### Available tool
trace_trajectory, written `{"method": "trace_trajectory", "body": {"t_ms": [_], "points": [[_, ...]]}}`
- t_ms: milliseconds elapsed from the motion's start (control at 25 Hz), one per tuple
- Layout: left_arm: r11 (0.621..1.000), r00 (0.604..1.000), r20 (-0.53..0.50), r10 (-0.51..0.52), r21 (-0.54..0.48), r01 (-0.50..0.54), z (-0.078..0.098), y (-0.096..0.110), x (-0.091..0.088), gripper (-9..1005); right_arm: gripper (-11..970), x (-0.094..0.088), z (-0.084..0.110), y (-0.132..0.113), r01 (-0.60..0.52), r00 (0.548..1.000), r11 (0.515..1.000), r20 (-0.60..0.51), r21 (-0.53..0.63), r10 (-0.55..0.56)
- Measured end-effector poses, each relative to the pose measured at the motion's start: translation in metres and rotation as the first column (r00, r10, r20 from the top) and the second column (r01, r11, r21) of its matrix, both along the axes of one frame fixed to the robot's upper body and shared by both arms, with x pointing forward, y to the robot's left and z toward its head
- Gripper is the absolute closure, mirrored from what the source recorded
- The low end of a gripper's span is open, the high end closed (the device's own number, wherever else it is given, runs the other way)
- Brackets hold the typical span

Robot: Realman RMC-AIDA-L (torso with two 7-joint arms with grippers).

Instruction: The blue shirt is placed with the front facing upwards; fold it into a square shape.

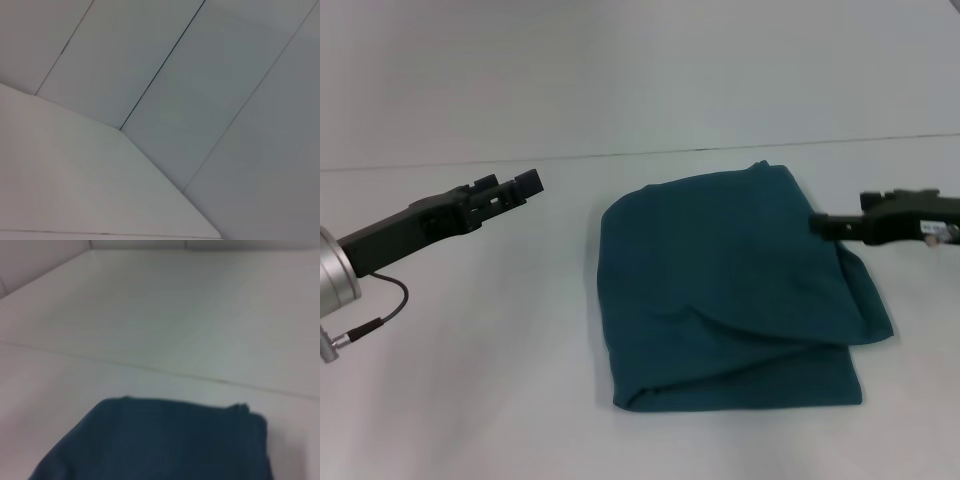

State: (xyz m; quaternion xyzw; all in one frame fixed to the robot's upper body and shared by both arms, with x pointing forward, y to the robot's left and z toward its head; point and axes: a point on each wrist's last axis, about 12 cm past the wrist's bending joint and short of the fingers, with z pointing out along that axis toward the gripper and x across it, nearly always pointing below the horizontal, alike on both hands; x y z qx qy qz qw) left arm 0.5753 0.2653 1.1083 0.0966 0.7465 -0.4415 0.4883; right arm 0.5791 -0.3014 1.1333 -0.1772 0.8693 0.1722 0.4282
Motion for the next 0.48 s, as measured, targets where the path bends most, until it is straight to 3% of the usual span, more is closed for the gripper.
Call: {"method": "trace_trajectory", "body": {"t_ms": [480], "points": [[1.000,1.000,0.001,-0.013,0.008,0.013,0.000,-0.002,0.000,72,38,-0.022,0.002,-0.036,0.016,0.994,0.993,-0.107,0.120,-0.003]]}}
